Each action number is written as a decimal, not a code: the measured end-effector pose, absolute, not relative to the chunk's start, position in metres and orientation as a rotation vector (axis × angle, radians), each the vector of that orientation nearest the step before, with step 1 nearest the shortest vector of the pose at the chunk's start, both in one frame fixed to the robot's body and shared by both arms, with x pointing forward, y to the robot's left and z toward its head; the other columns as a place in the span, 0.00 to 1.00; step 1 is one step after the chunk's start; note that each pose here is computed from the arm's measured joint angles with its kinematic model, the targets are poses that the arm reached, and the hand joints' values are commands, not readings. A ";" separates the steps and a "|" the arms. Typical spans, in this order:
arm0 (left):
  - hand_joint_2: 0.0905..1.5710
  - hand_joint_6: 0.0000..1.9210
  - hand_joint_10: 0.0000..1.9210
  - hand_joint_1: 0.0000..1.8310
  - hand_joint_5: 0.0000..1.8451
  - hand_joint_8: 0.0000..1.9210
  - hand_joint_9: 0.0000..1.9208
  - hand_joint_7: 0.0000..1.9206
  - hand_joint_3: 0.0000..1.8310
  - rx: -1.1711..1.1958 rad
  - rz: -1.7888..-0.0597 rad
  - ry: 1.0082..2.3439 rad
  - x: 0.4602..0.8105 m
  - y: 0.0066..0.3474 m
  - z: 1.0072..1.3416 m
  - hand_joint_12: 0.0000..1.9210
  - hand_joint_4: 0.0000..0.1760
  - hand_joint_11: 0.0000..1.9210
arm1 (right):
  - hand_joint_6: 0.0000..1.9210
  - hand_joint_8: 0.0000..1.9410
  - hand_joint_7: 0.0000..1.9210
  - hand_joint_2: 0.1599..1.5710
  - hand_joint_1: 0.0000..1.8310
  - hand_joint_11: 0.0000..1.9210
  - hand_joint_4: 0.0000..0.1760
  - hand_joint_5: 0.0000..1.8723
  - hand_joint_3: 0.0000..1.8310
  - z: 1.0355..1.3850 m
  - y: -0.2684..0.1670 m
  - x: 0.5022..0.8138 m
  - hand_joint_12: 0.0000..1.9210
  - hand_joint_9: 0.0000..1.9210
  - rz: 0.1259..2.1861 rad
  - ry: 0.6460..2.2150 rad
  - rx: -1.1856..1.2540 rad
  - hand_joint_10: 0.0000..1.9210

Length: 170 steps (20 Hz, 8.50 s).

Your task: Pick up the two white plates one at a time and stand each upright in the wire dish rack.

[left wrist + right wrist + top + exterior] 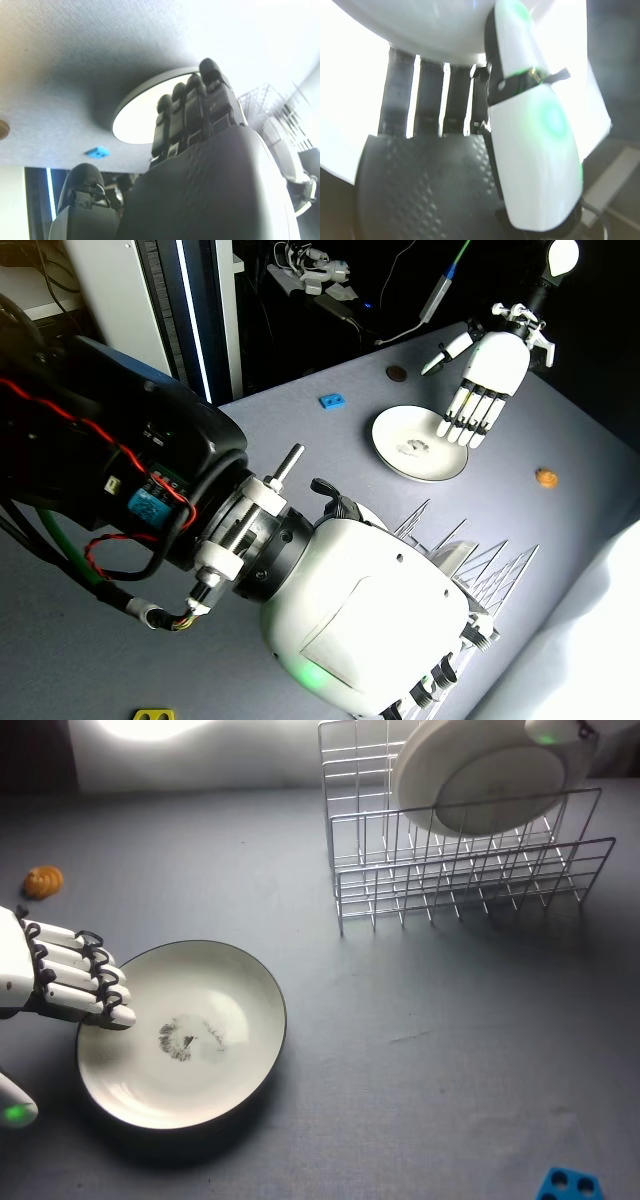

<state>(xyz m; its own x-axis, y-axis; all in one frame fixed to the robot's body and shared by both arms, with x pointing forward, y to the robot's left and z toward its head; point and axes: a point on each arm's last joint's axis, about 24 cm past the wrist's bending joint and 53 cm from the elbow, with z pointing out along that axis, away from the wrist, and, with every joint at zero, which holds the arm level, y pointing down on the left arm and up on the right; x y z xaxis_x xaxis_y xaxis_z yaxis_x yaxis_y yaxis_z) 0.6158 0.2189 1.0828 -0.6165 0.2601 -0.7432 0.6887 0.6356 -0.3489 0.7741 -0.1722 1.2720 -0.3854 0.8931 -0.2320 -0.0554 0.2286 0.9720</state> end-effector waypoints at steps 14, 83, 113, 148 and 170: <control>0.69 0.00 0.00 0.00 0.07 0.00 0.05 0.06 0.00 0.734 -0.838 2.185 0.617 0.218 1.085 0.13 0.00 0.00 | 0.48 0.33 0.32 0.79 0.58 0.12 0.00 0.26 0.00 1.256 -0.186 0.784 0.74 0.29 1.244 1.590 0.818 0.35; 0.68 0.00 0.00 0.00 0.05 0.00 0.04 0.04 0.00 0.536 -0.892 2.384 0.589 0.239 1.031 0.10 0.00 0.00 | 0.00 0.00 0.00 0.62 0.60 0.00 0.00 0.01 0.00 1.152 0.169 0.592 0.08 0.00 0.892 1.452 -0.729 0.00; 0.69 0.00 0.00 0.00 0.07 0.00 0.05 0.06 0.00 0.623 -0.943 2.173 0.618 0.203 1.099 0.15 0.00 0.00 | 0.52 0.46 0.53 0.66 0.75 0.40 0.00 0.50 0.00 1.163 0.153 0.588 0.67 0.51 0.927 1.411 -0.638 0.58; 0.68 0.00 0.00 0.00 0.07 0.00 0.06 0.07 0.00 0.550 -0.987 2.011 0.647 0.211 1.166 0.16 0.00 0.00 | 0.56 0.48 0.52 0.67 0.75 0.40 0.00 0.48 0.00 1.322 0.048 0.577 0.67 0.51 1.235 1.579 -0.129 0.58; 0.68 0.00 0.00 0.00 0.08 0.00 0.07 0.07 0.00 0.596 -1.004 2.026 0.634 0.201 1.161 0.17 0.00 0.00 | 0.59 0.47 0.53 0.67 0.75 0.39 0.00 0.45 0.00 1.357 -0.037 0.642 0.68 0.51 1.411 1.428 0.460 0.57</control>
<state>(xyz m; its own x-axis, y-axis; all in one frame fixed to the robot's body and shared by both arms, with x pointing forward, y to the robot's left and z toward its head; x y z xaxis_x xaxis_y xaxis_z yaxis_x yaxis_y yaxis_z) 0.6336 0.2009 1.1612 -0.5842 0.0654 -0.8089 0.6834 0.5774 -0.4468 0.6417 -0.0374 1.3567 -0.3962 0.8326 -0.3870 -0.3773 0.2366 0.8954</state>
